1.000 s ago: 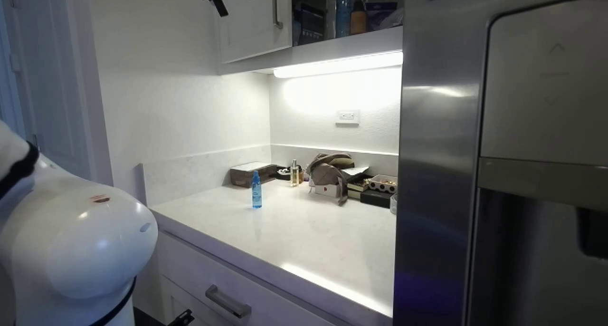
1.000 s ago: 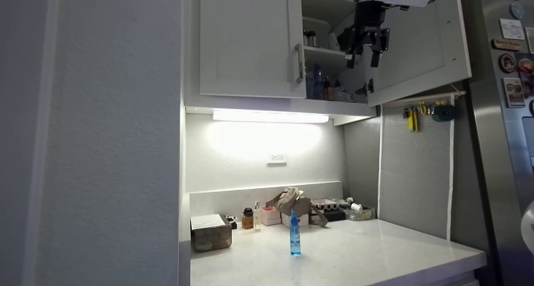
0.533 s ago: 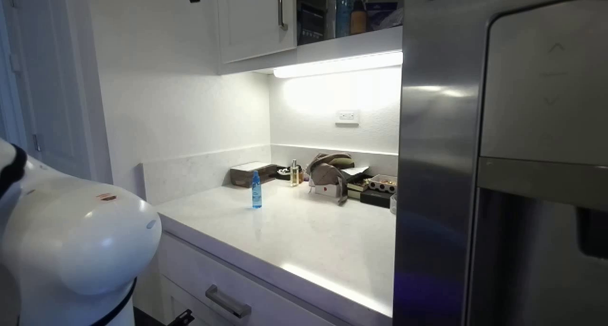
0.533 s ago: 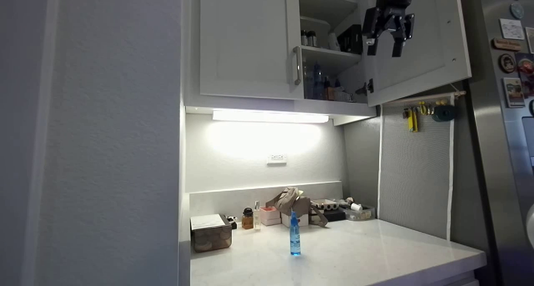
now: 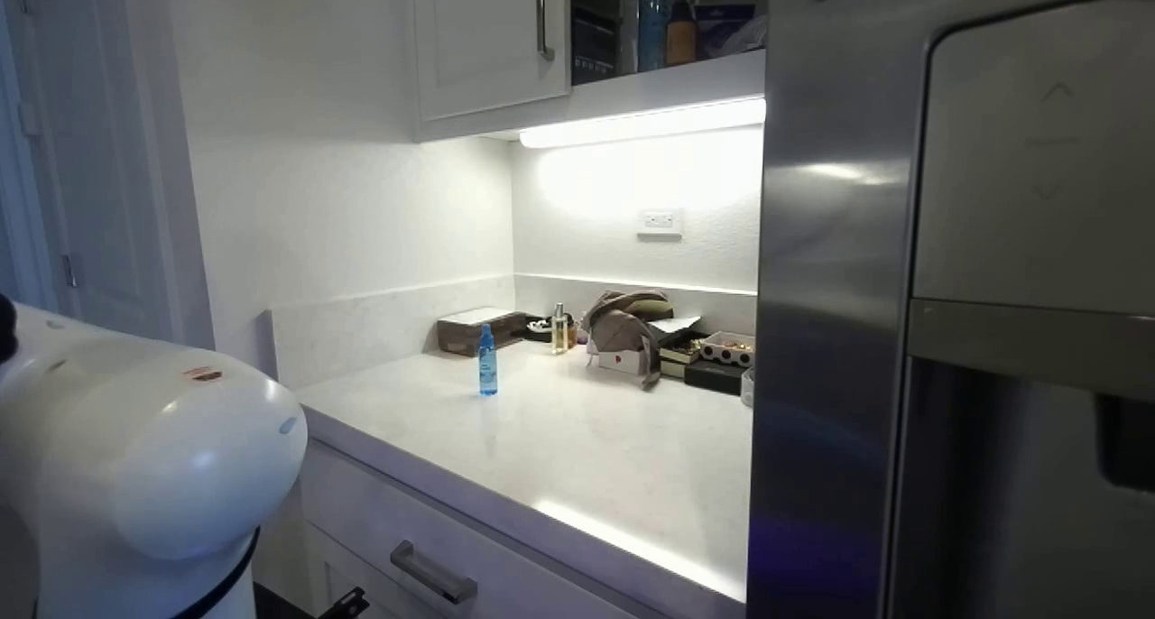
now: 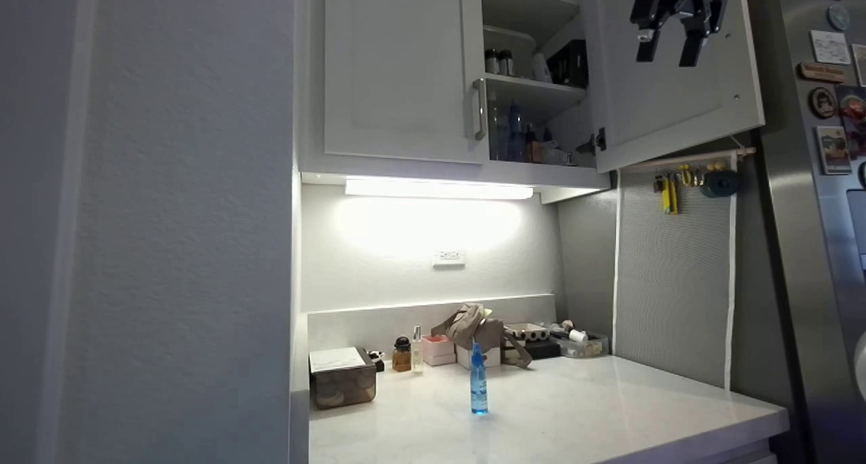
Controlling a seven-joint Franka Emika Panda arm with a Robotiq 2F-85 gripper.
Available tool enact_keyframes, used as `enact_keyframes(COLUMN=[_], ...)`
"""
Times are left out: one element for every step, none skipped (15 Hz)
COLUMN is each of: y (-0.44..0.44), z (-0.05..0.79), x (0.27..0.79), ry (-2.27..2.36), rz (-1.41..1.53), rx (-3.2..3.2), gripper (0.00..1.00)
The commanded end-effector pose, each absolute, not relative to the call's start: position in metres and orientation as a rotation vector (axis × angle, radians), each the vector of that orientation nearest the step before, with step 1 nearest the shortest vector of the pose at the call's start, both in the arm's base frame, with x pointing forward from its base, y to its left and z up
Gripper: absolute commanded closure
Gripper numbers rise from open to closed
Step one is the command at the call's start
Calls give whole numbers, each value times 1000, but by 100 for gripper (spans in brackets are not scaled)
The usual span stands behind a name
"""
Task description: Close the left and right cabinet doors respectively
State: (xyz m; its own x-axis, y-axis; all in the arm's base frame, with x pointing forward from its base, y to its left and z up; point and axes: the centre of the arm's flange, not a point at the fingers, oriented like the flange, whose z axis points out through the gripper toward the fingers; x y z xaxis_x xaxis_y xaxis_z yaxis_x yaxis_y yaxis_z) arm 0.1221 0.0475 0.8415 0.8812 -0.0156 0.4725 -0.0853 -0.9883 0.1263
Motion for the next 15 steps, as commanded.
enact_keyframes(y=[50, 46, 43, 39, 33, 30, 21, 17, 9, 1, -6, -13, -20, -27, -34], z=[826, 829, 828, 830, 832, 836, 838, 840, 841, 842, 845, 846, 850, 852, 854], x=[94, 81, 73, 66, 60, 54, 48, 43, 37, 33, 30, 27, 26, 24, 22], ry=[-132, -139, -143, -150, -179, -203, -231, -259, -286, -311, -341, -366, -393, -416, -439], rz=[774, 788, 806, 821, 854, 882, 916, 934, 948, 961, 974, 989, 1001, 1009, 1021], rx=[2922, 2920, 2918, 2920, 2915, 2909, 2894, 2886, 2883, 2881, 2879, 2879, 2877, 2876, 2873], gripper=[0, 0, 0, 0, 0, 0, 0, 0, 0, 0, 0, 0, 0, 0, 0])
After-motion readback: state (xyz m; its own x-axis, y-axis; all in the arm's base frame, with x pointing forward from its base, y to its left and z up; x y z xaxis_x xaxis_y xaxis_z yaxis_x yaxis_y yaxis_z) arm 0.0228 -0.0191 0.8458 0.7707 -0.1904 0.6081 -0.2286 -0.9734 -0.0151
